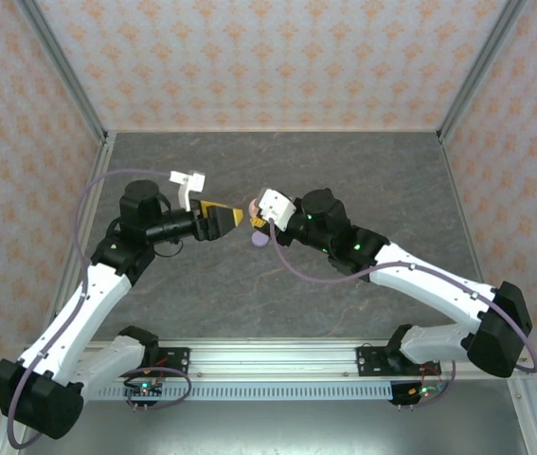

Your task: Insert the wireless bluetooth earbuds into the charging case

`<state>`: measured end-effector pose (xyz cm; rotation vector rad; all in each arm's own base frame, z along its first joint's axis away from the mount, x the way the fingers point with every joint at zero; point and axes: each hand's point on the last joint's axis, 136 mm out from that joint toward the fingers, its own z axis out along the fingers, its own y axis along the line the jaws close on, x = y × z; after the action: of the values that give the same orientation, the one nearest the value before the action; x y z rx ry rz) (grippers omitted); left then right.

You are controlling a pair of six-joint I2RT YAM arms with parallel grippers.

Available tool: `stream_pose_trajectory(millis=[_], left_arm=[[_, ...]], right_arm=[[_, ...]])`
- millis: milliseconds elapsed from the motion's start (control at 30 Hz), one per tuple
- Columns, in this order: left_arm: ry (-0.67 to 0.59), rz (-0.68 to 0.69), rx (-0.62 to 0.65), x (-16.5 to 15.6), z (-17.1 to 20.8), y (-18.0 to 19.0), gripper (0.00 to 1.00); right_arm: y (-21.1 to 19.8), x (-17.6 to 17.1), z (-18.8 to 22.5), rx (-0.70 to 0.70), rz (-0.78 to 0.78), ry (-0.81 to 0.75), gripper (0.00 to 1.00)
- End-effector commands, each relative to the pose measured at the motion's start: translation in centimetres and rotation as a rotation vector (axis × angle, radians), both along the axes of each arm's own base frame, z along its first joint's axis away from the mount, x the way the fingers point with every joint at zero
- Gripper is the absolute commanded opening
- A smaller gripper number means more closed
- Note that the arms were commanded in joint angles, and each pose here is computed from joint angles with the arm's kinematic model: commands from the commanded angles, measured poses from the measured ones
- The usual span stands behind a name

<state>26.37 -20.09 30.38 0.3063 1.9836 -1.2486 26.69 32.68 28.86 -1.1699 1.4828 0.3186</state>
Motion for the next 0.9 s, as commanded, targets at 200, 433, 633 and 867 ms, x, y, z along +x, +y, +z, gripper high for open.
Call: stream_pose_trajectory(millis=[200, 433, 633, 867], left_arm=[[-0.031, -0.115, 0.0, -0.2, 1.2, -2.8, 0.71], [-0.003, -0.144, 0.031, 0.1, 0.2, -4.0, 0.51], [0.014, -0.149, 0.048, 0.3, -0.5, -4.2, 0.3], [0.002, -0.128, 0.066, 0.5, -0.8, -4.0, 0.19]], right_arm=[[0.5, -1.1, 1.6, 0.009, 0.049, -0.078, 0.41], [0.7, -1.0, 1.6, 0.001, 0.052, -0.078, 0.42], [0.8, -0.9, 1.2, -0.009, 0.055, -0.068, 0.42], [0.5, -1.1, 1.1, -0.015, 0.043, -0.033, 0.55]])
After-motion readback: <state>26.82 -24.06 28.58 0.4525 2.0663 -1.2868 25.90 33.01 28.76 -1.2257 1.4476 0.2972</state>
